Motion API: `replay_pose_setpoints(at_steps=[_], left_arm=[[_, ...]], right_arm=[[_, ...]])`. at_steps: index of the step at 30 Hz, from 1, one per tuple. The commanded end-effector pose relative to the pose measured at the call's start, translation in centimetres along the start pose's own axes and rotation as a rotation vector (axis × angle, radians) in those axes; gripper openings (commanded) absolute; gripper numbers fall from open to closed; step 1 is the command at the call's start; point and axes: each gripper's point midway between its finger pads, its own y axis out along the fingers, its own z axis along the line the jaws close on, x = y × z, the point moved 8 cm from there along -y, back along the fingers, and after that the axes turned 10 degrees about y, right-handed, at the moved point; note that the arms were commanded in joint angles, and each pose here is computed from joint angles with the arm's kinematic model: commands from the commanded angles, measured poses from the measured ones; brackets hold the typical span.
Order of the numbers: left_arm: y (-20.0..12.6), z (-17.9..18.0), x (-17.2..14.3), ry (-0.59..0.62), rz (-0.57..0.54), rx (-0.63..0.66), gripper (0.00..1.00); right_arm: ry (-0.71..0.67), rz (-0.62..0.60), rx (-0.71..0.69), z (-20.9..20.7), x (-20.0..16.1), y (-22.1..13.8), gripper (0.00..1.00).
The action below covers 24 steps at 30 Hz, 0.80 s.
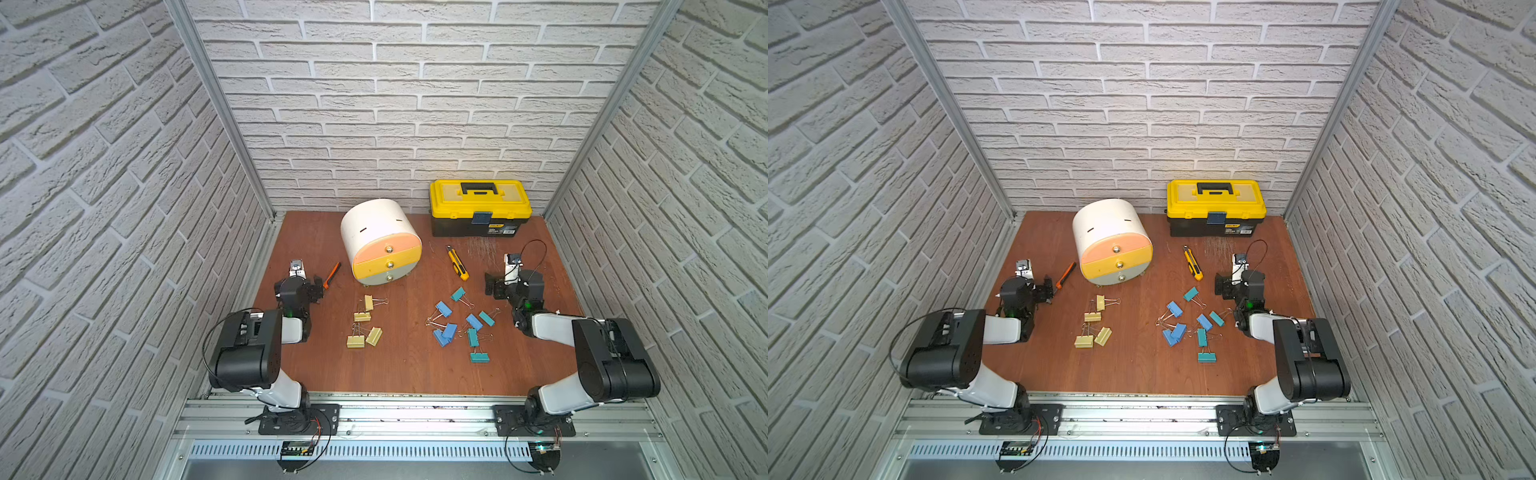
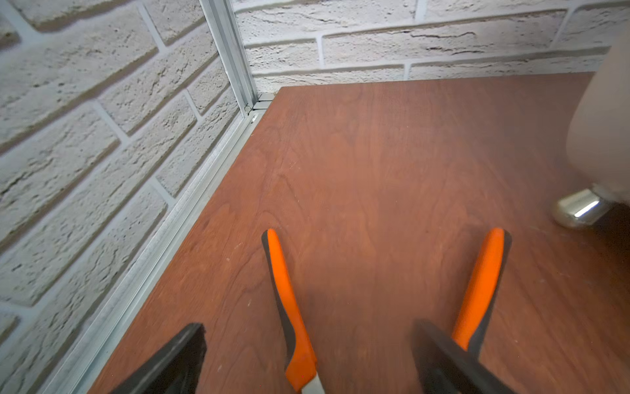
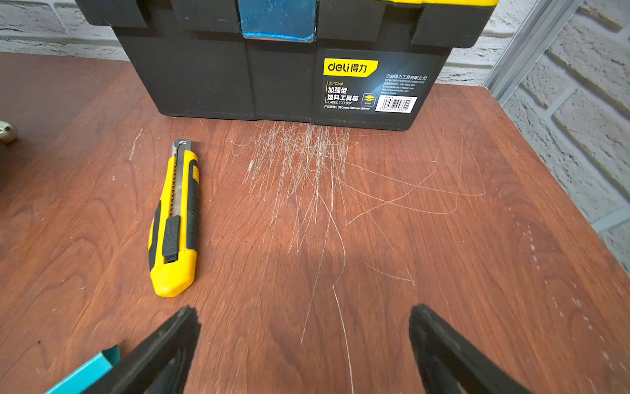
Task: Put the binder clips in the drawer according to color
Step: Open the drawer in the storage box.
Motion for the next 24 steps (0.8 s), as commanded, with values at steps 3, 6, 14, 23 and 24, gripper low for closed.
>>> replay_pose_setpoints(at_steps=[3,6,14,23,24], left_arm=[[-0.3,0.1,0.4,0.003,-0.026,0.000,0.98],[-0.4,0.0,0.4,0.003,-0.027,0.000,0.98],[-0.3,0.0,0.4,0.002,-0.026,0.000,0.98],[-0.4,0.1,0.4,0.004,-0.030,0.000,0.98],[-0.4,0.1,0.4,0.003,-0.029,0.001,0.98]], right_arm=[[-0.008,-0.049,0.000,0.3,0.9,-0.3,1.00],[-0.009,-0.048,0.000,0.3,0.9,-0.3,1.00],[-0.007,-0.050,-0.001,0.3,0.9,-0.3,1.00],[0.040,0.030,-0.126,-0.6,2.6,-0.6,1.00],[0.062,0.108,-0.190,-0.9,3.3,-0.5,1.00]])
